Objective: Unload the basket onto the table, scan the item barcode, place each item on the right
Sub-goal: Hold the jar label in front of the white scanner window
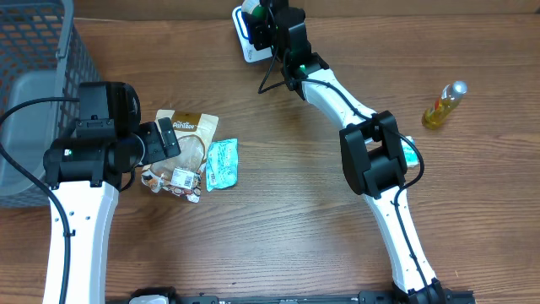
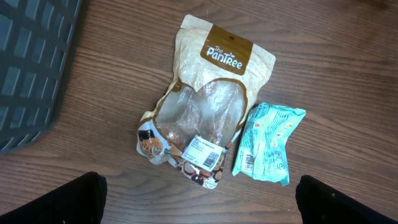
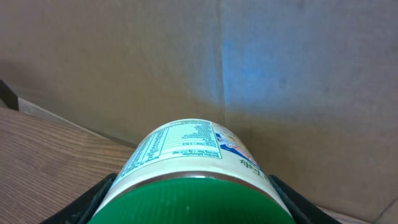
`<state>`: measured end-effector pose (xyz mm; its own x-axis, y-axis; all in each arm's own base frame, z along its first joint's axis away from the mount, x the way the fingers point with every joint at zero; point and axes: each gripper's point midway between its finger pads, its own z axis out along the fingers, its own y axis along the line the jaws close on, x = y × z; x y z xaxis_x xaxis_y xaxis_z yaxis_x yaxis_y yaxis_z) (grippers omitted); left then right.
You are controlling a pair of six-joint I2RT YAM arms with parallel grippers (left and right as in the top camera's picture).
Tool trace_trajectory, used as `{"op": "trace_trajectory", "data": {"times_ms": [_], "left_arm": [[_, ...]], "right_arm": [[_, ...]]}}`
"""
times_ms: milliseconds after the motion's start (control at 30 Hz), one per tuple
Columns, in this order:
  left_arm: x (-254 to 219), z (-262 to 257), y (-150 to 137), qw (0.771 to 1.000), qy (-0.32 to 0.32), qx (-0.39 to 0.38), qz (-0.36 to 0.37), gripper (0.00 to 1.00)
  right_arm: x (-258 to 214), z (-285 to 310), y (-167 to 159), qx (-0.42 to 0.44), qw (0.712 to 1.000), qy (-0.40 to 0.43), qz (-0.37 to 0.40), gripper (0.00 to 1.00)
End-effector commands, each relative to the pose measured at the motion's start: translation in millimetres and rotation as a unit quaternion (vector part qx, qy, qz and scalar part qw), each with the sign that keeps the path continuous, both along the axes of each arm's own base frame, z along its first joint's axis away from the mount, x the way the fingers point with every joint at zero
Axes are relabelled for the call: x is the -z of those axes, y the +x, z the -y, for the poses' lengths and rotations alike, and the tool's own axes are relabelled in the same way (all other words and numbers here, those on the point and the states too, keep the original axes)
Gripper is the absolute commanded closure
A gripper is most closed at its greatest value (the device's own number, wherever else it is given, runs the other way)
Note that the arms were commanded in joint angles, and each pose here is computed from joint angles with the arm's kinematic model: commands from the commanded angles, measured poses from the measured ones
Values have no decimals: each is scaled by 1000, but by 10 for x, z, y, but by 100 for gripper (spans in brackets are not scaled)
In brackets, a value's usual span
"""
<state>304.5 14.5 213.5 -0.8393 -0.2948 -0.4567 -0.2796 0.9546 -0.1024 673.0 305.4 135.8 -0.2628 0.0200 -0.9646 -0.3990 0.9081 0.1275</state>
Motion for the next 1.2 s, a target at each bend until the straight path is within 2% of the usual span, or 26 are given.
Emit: {"op": "trace_trajectory", "data": {"times_ms": [0, 567, 700, 933, 1167], "left_arm": [[-31, 9, 18, 1000, 5, 6, 4, 0], [-31, 9, 18, 1000, 5, 6, 4, 0], [-32, 9, 19, 1000, 5, 6, 4, 1], [-32, 9, 19, 1000, 5, 6, 4, 0], [-31, 9, 18, 1000, 5, 6, 4, 0]], "right_arm": [[-344, -69, -23, -8, 999, 28, 21, 95], [-355, -70, -21, -9, 999, 28, 23, 94], [-680, -61, -28, -9, 997, 43, 57, 95], [-1705, 25, -239, -12, 991, 68, 111, 95], [-2278, 169, -606, -27, 995, 55, 77, 94]]}}
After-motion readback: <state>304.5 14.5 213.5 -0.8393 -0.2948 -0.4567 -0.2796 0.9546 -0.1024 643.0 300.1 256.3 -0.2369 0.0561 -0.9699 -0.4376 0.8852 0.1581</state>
